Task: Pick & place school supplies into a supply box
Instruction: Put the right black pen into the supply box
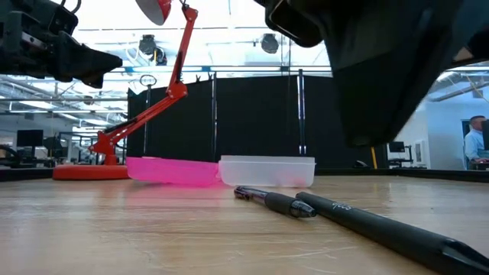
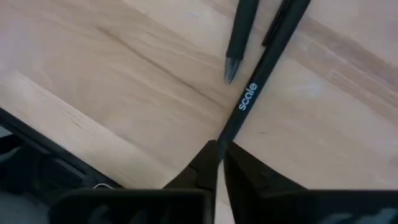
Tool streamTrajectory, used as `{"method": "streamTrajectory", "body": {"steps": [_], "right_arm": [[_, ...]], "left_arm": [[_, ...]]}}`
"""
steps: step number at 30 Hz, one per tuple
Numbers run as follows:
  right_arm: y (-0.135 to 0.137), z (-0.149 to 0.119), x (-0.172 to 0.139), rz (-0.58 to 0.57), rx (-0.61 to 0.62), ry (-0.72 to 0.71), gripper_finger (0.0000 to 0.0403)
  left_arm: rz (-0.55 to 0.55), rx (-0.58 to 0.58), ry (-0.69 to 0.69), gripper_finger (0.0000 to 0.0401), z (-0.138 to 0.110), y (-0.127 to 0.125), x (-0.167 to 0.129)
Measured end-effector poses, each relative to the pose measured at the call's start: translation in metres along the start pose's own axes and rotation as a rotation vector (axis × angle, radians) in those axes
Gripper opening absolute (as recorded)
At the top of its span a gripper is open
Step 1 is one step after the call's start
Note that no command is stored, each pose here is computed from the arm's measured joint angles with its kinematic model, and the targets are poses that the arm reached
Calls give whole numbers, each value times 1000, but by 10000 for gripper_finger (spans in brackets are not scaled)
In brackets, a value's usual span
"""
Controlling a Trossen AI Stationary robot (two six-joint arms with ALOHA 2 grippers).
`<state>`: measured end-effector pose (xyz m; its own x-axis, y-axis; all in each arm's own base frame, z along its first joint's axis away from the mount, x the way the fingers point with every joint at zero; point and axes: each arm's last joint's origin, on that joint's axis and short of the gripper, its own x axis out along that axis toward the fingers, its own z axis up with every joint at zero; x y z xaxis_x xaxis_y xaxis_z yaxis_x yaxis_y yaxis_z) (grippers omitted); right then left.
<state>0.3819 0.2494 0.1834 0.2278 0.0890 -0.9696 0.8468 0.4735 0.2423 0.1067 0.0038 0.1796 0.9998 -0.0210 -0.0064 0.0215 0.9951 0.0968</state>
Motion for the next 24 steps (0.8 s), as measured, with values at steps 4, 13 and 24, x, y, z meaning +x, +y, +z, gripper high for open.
{"method": "streamTrajectory", "body": {"steps": [4, 13, 24], "right_arm": [[0, 6, 0, 1, 12, -3, 60], [-12, 21, 23, -32, 55, 63, 159], [-55, 32, 61, -187, -21, 180, 122]], "left_arm": [[0, -2, 1, 44, 0, 0, 0], [-1, -3, 10, 44, -1, 0, 0], [-1, 1, 9, 44, -1, 0, 0]]}}
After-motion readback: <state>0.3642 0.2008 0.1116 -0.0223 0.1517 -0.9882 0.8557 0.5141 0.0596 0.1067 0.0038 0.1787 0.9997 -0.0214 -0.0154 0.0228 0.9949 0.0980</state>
